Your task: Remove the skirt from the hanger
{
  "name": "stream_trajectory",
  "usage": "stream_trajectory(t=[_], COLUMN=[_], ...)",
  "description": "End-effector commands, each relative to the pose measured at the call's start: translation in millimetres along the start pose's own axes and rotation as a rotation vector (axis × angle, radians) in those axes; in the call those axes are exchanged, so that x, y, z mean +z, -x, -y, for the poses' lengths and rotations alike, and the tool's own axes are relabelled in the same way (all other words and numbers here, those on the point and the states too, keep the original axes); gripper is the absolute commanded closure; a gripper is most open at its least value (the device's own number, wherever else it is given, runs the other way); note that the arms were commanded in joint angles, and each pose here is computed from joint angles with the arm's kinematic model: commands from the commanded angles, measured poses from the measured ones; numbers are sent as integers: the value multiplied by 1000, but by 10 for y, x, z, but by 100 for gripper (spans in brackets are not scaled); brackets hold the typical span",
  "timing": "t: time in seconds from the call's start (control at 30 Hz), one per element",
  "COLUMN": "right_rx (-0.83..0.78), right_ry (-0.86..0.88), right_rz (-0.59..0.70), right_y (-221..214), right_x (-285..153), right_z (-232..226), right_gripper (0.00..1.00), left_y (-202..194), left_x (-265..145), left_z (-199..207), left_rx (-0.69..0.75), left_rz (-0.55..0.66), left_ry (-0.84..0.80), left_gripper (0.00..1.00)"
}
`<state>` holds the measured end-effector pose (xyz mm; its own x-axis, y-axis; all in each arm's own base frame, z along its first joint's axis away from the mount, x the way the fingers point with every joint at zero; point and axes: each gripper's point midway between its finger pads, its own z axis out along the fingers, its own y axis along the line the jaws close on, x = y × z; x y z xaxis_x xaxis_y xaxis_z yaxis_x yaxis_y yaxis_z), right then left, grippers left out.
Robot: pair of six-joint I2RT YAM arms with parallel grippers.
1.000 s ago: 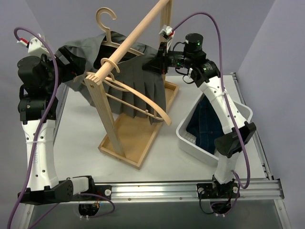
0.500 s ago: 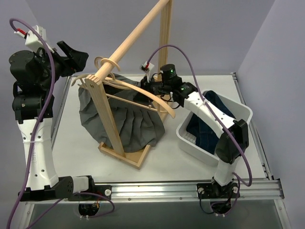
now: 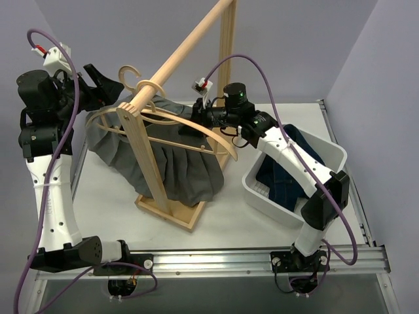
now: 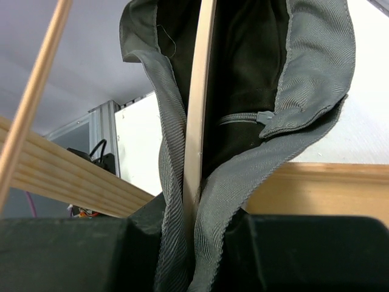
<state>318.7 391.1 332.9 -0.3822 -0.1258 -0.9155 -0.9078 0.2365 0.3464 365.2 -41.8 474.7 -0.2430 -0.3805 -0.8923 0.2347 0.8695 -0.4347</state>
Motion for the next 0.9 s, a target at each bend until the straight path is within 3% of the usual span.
stream_trajectory(t=[0.0,0.63,0.77,0.87], right_rx=[-144,-135,-136,-137], right_ry=[107,218,224,236], right_rz=[110,89,90,97], right_y=[506,385,384,391], right_x=[-151,-142,-122,-106], right_z=[-369,-580,-617,-665], right_gripper=[100,100,100,100], left_y=[69,56,42,11], left_x=[32,239,275,316], left_z=[87,23,16,8], left_rx=[48,-15,-27,-39], left_rz=[20,12,6,-4], left_ry=[-75,-114,-119,-129], left_gripper=[11,20,30,47])
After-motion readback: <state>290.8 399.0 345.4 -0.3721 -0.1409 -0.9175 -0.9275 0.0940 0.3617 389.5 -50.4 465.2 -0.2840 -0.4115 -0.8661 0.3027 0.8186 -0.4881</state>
